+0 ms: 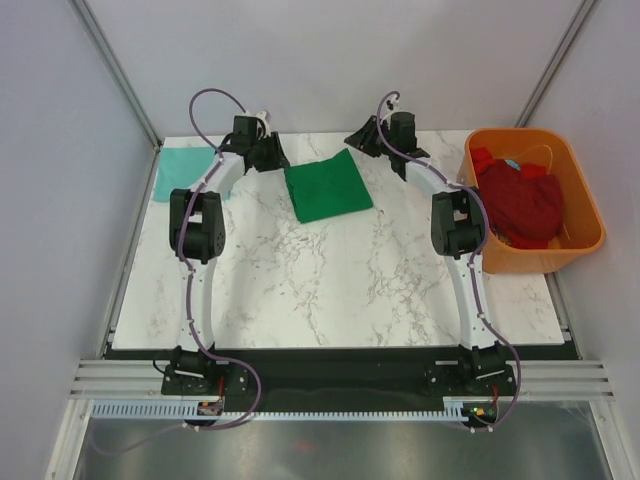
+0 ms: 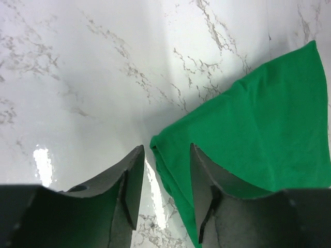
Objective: Fold and stack the t-shirts
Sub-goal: Fold the tshirt
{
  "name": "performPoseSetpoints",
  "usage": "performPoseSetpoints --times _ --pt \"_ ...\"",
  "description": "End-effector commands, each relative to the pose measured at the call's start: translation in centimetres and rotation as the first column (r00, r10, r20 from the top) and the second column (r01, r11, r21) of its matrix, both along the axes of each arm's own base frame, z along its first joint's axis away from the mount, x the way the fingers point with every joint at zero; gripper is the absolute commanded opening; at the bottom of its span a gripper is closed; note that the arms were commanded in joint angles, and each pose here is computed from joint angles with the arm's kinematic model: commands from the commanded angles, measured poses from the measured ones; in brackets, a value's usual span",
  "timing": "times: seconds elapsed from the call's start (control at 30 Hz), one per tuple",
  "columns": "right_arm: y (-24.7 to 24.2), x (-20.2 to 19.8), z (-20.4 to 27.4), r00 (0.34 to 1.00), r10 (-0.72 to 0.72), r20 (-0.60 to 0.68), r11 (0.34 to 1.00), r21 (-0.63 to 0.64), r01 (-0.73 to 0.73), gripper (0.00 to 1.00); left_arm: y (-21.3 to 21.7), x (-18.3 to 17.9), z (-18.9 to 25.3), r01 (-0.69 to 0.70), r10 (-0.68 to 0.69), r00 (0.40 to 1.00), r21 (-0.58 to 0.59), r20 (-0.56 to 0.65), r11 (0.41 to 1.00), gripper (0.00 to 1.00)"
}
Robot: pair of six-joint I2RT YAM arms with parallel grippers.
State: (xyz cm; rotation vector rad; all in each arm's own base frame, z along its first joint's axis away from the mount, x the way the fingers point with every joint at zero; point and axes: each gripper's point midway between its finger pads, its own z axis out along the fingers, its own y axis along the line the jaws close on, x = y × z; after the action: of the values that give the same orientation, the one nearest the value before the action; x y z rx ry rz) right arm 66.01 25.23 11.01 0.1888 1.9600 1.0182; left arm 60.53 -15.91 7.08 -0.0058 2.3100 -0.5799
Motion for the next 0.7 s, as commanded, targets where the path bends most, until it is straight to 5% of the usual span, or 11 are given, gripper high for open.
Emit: performPoseSetpoints --times 0.0,0.27,0.67 --pt "-1.9 -0.2 4.2 0.995 0.032 0.09 0.997 -0.073 -0.026 0.44 0.6 0.6 6.7 -0.049 0.049 0.992 -0.008 0.119 0.999 0.49" --pt "-3.7 -6.5 0.5 0.987 0.161 -0.03 0.947 -0.277 -0.163 0.52 -2.0 -6.8 3.7 0.022 -0.027 0.998 -0.078 -0.058 0.997 0.54" --pt "-4.8 -10.2 -4.7 0.955 0.238 -0.176 0.912 -0.299 -0.282 0.54 -5.0 -12.9 -0.8 0.128 -0.163 0.962 -0.166 -0.221 0.978 0.57"
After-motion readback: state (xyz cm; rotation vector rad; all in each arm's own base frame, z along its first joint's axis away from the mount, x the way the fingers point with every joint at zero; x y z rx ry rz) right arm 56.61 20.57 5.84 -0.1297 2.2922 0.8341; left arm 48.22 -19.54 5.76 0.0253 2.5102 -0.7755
